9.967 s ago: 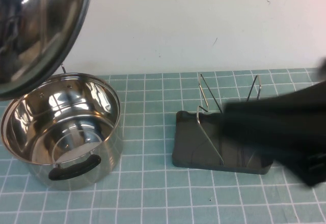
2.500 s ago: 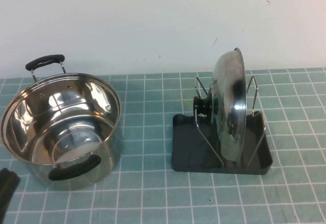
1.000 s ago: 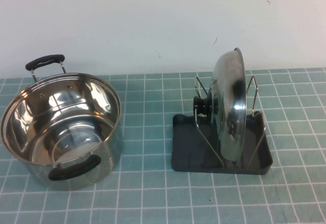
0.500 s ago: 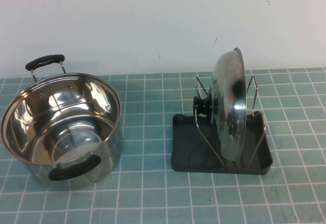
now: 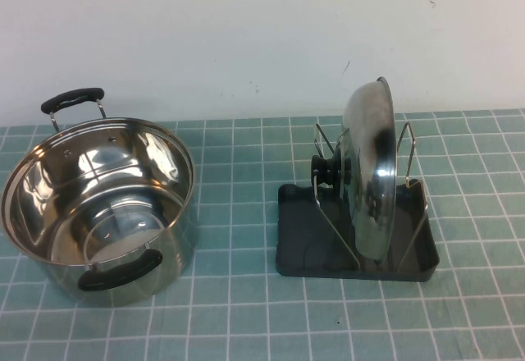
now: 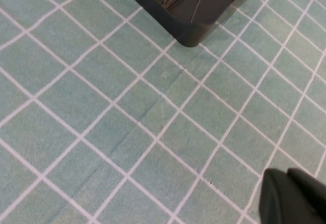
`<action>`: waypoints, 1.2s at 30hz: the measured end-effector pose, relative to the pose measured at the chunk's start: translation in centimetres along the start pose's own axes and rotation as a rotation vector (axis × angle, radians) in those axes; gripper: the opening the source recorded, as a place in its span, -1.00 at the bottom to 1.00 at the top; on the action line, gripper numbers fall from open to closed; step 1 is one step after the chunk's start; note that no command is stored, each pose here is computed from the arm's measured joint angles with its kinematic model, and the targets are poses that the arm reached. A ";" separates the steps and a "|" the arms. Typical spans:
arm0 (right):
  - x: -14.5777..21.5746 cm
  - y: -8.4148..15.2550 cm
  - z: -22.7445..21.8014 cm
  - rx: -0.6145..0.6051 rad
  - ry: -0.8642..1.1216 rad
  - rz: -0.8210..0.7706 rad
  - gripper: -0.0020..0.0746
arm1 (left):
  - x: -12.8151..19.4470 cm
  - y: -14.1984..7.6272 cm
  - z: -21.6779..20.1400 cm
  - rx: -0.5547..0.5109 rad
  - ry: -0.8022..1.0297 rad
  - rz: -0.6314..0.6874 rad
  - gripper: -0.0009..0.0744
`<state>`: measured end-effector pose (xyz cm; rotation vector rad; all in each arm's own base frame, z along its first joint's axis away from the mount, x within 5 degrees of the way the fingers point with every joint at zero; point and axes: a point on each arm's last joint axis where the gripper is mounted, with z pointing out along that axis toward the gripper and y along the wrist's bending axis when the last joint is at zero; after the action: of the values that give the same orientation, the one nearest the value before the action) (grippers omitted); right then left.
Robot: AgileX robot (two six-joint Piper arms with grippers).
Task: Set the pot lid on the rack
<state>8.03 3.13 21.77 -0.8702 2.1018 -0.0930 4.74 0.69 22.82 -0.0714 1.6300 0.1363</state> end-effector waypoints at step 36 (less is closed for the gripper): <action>0.0 0.0 0.0 0.000 0.000 0.000 -0.95 | 5.0 -0.5 0.8 0.032 0.200 -0.233 -0.98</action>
<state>8.03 3.13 21.77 -0.8702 2.1018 -0.0930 5.30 0.45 17.73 -0.2559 1.8090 -0.0781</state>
